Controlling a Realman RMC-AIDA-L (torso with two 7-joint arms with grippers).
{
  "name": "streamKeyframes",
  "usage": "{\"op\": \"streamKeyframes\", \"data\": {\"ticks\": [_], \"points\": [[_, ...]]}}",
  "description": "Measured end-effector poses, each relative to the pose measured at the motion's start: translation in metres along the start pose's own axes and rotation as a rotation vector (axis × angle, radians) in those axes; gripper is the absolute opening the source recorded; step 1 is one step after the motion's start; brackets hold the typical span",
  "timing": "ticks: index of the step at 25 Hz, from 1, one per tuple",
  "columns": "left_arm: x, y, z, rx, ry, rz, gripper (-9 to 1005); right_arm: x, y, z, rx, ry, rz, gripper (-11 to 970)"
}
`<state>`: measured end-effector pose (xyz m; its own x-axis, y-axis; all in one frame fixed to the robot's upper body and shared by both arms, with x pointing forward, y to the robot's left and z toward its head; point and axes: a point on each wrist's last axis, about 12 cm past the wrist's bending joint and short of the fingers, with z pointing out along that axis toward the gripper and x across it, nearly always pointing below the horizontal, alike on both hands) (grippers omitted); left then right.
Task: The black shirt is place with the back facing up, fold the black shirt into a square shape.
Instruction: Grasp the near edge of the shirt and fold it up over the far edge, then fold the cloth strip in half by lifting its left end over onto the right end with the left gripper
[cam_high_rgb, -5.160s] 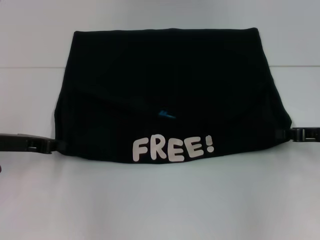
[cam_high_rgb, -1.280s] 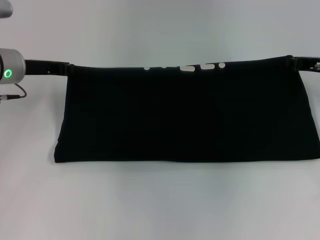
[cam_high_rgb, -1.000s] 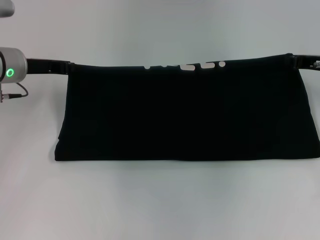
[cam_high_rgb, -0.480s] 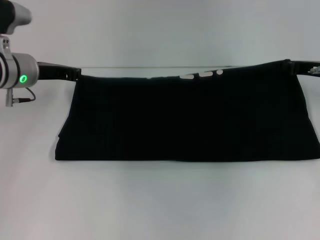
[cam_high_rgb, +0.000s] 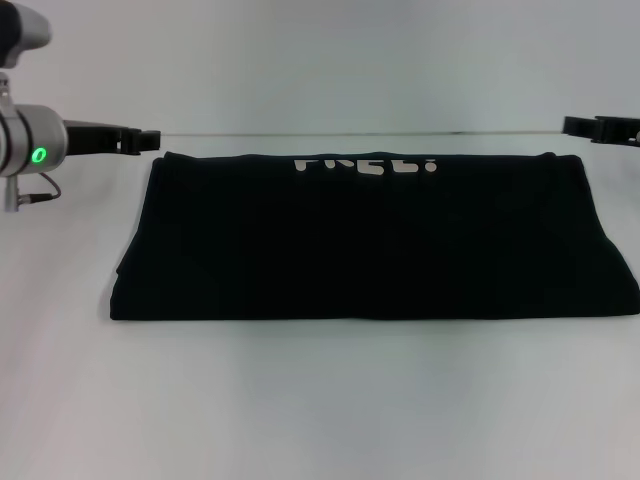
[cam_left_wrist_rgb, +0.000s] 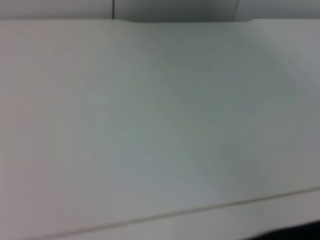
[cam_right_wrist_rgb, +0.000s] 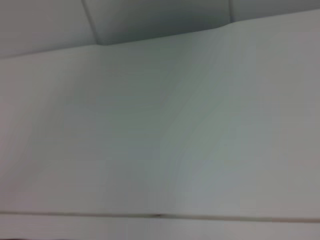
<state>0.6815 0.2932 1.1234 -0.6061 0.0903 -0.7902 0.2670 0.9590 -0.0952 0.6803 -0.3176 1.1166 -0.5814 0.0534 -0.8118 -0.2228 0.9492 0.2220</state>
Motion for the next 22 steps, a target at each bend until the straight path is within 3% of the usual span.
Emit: {"op": "streamKeyframes", "data": {"ticks": [2, 5, 10, 11, 14, 22], "points": [[0.001, 0.002, -0.008, 0.045, 0.018, -0.026, 469, 0.000, 0.001, -0.006, -0.063, 0.014, 0.023, 462], [0.006, 0.005, -0.032, 0.173, 0.070, -0.073, 705, 0.003, 0.003, -0.018, -0.180, 0.043, 0.055, 542], [0.017, 0.000, -0.070, 0.399, 0.166, -0.103, 900, 0.016, 0.010, -0.040, -0.382, 0.071, 0.071, 675], [0.022, -0.001, -0.077, 0.447, 0.196, -0.111, 903, 0.024, 0.014, -0.046, -0.450, 0.071, 0.058, 675], [0.035, -0.001, -0.087, 0.535, 0.264, -0.146, 914, 0.031, 0.020, -0.050, -0.509, 0.066, 0.030, 676], [0.065, 0.000, -0.091, 0.567, 0.378, -0.365, 938, 0.039, 0.033, -0.047, -0.566, 0.079, -0.031, 675]]}}
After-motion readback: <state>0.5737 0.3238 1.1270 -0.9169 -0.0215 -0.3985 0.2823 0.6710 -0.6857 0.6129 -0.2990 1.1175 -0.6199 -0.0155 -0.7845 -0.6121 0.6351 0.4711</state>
